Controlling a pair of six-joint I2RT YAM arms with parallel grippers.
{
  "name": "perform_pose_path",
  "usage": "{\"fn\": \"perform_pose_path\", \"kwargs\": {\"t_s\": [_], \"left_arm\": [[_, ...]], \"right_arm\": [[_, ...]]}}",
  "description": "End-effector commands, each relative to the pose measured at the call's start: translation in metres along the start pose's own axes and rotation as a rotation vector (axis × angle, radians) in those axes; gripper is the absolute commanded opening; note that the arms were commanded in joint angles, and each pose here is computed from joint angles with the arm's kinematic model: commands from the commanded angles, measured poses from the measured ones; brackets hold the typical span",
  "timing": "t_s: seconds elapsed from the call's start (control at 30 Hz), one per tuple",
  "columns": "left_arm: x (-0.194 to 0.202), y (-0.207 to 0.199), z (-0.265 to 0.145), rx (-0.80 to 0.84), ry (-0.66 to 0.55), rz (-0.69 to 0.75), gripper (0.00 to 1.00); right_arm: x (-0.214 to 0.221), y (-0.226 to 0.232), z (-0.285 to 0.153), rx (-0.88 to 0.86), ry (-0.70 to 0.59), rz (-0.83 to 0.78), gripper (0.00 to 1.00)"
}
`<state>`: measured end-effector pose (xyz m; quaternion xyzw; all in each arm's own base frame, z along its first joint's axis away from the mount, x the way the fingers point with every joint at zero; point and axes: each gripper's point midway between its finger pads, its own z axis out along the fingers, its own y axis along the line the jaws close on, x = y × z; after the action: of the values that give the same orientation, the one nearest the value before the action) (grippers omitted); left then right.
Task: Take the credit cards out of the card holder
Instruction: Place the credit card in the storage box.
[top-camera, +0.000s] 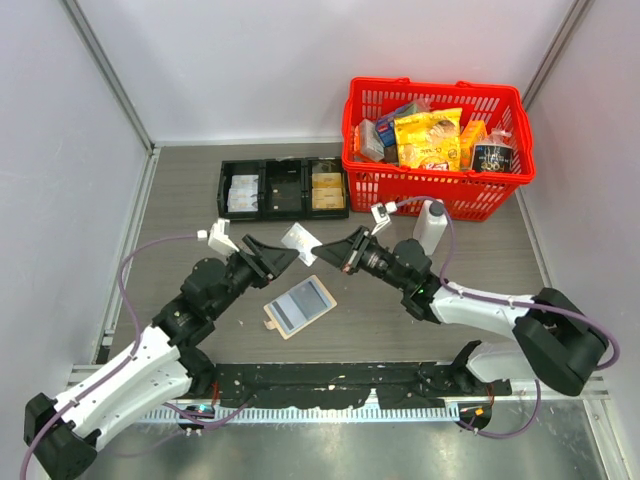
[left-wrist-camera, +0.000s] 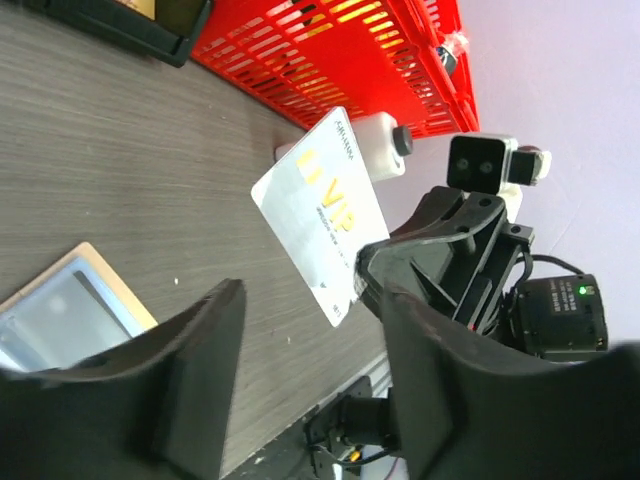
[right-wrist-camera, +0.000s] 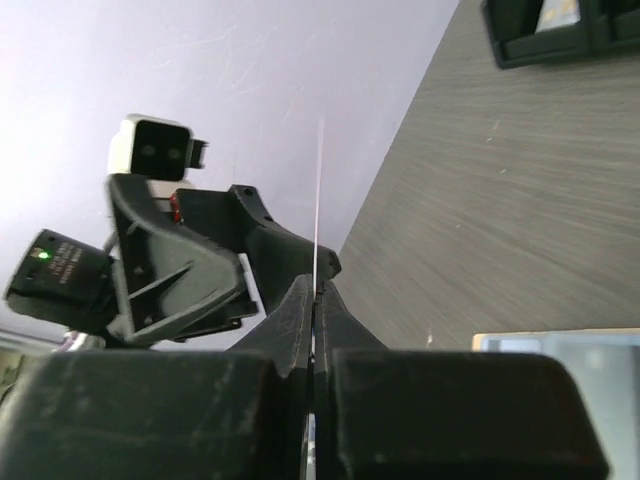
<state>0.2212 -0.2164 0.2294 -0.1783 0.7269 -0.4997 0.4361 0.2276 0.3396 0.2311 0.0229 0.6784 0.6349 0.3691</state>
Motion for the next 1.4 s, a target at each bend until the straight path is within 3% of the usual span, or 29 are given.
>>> {"fn": "perform_pose_path", "kwargs": {"t_s": [0.0,0.07,0.27,0.37,0.5,0.67,0.97,1.37], "left_arm": [[-0.010,-0.003,-0.004,-0.077,0.079,0.190,0.69],[-0.013,0.001,-0.004,-0.113,0.157,0.246,0.80],[-0.015,-0.007,0.001,-0.048,0.421,0.402,0.98],[-0.016,-0.021,0.001,0.013,0.488,0.497,1.00],[-0.013,-0.039,0.000,0.142,0.526,0.594,0.94],[0.001,-0.057,0.000,0.322,0.587,0.604,0.88],[0.017,-0.073,-0.009,0.538,0.634,0.607,0.62],[0.025,-0.058,-0.008,0.528,0.666,0.596,0.52]], "right_arm": [[-0.013,-0.004,-0.017,0.045,0.010,-0.094,0.01],[-0.011,-0.015,-0.024,0.115,0.056,-0.146,0.01],[-0.003,-0.021,-0.045,0.194,0.215,-0.362,0.01],[-0.002,-0.010,-0.054,0.157,0.249,-0.441,0.01],[0.000,0.012,-0.061,0.065,0.273,-0.510,0.01],[0.002,0.034,-0.063,-0.030,0.297,-0.543,0.01],[0.002,0.050,-0.063,-0.108,0.295,-0.578,0.01],[-0.003,0.071,-0.060,-0.178,0.278,-0.595,0.01]]}}
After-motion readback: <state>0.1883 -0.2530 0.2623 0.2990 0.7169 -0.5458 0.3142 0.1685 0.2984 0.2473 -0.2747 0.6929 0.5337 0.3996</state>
